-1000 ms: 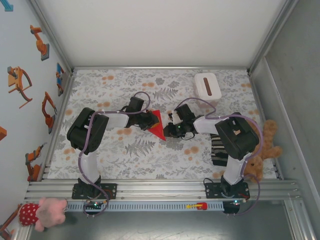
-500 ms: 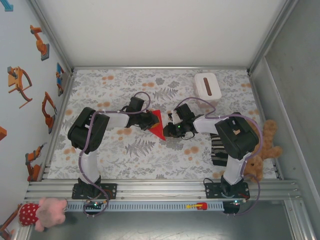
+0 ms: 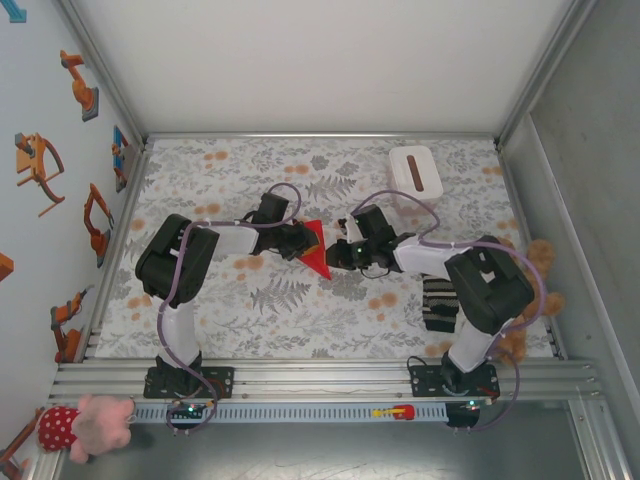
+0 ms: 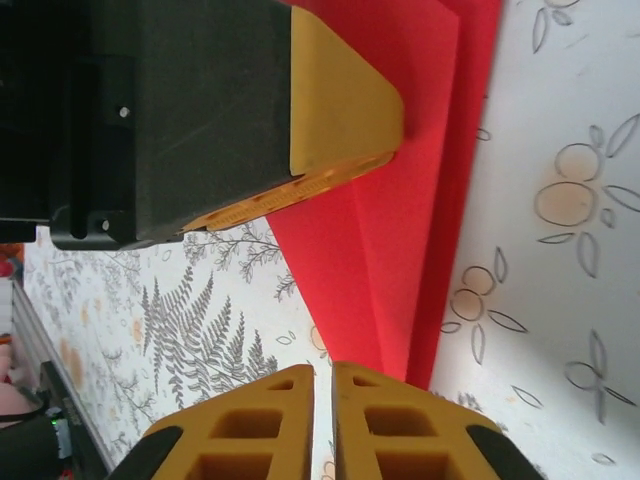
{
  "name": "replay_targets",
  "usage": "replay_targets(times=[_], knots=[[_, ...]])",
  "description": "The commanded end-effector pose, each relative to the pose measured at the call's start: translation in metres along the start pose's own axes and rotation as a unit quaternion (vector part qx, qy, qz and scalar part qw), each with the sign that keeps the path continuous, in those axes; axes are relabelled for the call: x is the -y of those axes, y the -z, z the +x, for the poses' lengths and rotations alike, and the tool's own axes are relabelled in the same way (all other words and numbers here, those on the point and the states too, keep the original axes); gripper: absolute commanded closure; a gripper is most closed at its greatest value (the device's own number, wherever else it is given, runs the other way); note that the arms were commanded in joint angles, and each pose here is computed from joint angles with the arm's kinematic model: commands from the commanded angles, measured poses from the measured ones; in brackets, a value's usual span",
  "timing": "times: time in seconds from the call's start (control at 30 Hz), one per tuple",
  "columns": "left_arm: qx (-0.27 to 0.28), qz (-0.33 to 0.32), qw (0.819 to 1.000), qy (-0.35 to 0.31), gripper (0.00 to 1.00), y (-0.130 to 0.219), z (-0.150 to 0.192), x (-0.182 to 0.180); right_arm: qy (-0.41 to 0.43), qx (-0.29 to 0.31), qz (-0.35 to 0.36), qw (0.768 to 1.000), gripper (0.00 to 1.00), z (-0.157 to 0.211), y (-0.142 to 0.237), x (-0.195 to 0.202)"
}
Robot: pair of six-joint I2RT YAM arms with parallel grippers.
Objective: Fold a paper plane with a square sheet of paper (pick it up from the middle)
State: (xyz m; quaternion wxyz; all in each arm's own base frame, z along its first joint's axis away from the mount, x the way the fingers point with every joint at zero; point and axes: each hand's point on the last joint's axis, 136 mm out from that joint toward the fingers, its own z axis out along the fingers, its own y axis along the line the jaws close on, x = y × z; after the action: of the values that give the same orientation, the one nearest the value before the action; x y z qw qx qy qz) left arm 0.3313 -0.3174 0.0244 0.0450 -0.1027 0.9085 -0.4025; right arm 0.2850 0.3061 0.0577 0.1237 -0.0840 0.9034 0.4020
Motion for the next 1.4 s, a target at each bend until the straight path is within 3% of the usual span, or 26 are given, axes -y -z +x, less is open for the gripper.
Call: replay_targets(times=[0.0,1.03,1.37], knots=[[-0.008,0.001,1.0,-0.001,0.82,0.0,-0.001,0.0,-0.011,-0.016,-0.046,0.999,0.91,0.0,-0.011,-0.013],[-0.013,0.002,1.0,0.001,0.82,-0.002,0.0,0.0,-0.044,-0.062,-0.025,0.997,0.92,0.023,-0.034,0.017],[-0.013,-0.008,1.0,0.002,0.82,-0.004,-0.002,-0.004,-0.052,-0.078,0.028,0.995,0.93,0.036,-0.032,0.038]])
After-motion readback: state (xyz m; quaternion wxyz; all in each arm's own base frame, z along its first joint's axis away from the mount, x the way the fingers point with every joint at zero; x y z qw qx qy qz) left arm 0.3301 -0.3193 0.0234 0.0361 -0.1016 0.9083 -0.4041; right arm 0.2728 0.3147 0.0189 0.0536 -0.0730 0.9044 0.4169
